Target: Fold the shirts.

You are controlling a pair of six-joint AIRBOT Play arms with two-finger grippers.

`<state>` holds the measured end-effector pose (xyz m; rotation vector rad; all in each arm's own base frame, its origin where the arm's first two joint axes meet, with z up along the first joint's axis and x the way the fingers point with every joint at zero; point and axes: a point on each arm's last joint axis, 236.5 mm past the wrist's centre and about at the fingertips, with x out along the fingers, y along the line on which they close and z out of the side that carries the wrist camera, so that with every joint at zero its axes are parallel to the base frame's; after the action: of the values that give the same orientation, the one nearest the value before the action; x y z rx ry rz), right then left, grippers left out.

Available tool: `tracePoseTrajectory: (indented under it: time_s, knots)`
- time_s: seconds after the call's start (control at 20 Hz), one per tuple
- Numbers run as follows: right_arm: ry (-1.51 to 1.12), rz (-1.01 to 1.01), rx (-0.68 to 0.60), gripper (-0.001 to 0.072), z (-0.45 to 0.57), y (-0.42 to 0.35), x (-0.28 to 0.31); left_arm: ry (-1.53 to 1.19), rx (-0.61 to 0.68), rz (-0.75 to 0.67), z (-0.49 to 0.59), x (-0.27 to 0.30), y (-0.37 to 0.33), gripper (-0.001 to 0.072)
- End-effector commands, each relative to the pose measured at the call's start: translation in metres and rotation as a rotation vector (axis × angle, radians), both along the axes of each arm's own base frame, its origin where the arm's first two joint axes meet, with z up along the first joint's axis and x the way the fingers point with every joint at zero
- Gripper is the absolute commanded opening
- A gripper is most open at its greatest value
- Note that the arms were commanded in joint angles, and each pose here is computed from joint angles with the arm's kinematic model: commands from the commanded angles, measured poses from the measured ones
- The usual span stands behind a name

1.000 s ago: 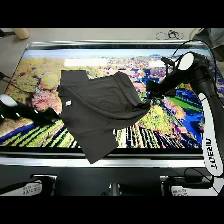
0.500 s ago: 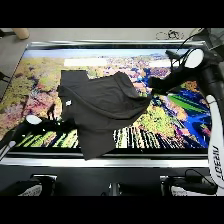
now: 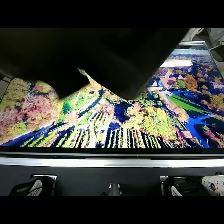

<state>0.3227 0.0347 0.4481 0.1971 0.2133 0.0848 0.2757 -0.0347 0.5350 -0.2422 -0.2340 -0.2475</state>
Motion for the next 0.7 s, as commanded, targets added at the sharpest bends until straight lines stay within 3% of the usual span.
tracePoseTrajectory:
  time_s: [0.0, 0.15, 0.35, 0.65]
  knots:
    - [-0.191, -0.078, 0.013, 0.0019, 0.057, -0.028, -0.091, -0.306, 0.038, 0.047, 0.102, -0.121, -0.024, 0.003]
    - [-0.136, -0.118, -0.008, 0.0019, 0.044, -0.039, -0.1, -0.194, 0.044, 0.026, 0.08, -0.1, -0.025, 0.003]
    - [0.001, -0.121, -0.036, 0.0019, 0.01, -0.036, -0.057, 0.14, 0.079, -0.03, 0.005, -0.023, -0.017, 0.003]
    - [0.652, -0.122, -0.126, 0.0019, -0.182, -0.024, 0.065, 0.697, 0.03, -0.15, -0.173, 0.125, 0.018, 0.0031]
